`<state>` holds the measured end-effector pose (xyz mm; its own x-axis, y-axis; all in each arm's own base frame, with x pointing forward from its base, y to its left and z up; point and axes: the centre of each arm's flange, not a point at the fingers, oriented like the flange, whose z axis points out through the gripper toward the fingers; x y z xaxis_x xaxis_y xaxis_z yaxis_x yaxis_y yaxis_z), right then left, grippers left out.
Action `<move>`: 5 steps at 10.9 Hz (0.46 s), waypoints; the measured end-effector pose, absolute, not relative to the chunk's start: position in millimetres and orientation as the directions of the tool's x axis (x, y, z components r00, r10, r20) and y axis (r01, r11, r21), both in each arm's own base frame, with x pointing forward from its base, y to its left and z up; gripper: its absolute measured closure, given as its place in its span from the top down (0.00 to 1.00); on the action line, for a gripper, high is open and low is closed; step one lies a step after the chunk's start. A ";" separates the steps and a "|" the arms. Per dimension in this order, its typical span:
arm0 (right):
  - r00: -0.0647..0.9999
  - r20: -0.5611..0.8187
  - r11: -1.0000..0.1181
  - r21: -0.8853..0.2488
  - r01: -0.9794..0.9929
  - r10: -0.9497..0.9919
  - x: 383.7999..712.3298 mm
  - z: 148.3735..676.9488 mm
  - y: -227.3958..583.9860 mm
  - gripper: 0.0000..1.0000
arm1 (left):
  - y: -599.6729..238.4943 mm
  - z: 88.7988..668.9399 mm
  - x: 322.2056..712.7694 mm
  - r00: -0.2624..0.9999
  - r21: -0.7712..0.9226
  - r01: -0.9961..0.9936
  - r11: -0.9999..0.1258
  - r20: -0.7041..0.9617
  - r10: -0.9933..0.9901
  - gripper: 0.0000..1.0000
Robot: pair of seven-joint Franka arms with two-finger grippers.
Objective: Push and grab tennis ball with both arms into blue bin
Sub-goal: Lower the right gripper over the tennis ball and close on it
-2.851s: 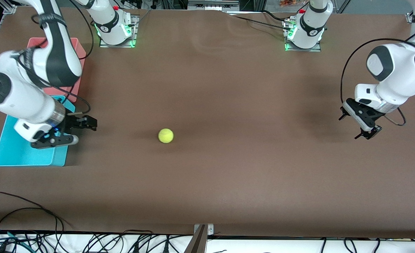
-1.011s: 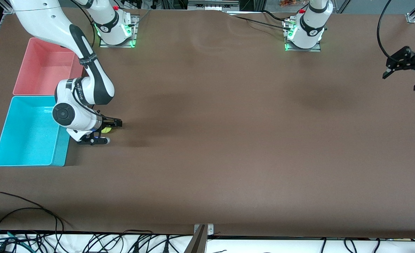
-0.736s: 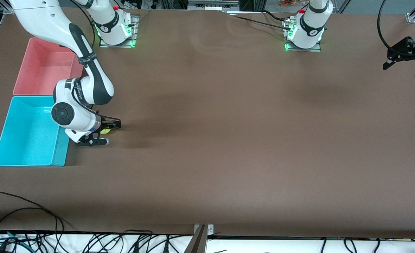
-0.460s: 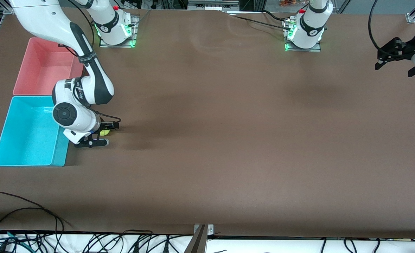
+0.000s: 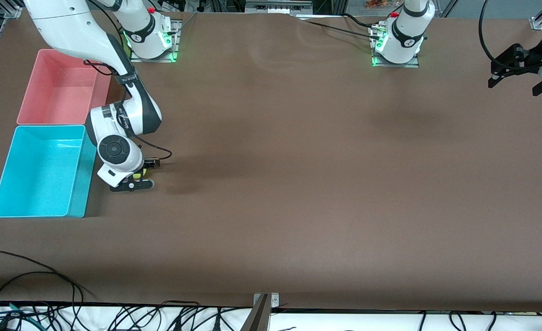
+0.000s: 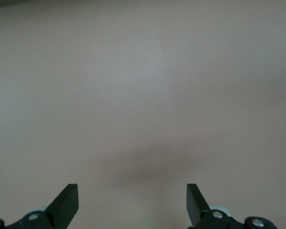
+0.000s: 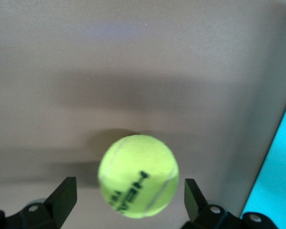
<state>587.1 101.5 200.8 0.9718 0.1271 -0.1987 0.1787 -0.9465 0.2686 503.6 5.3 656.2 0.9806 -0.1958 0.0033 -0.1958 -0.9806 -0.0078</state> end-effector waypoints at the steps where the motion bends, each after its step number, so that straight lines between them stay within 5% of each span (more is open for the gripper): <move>1: 0.971 -0.197 -0.937 0.290 0.193 0.139 587.4 200.2 100.1 1.00 | 5.8 659.8 505.0 0.982 -0.007 -0.189 -0.982 0.002 -0.189 1.00; 5: 0.975 -0.163 -0.926 0.322 0.196 0.150 588.6 189.4 107.6 1.00 | 5.1 656.9 505.8 0.982 0.001 -0.186 -0.983 -0.031 -0.186 1.00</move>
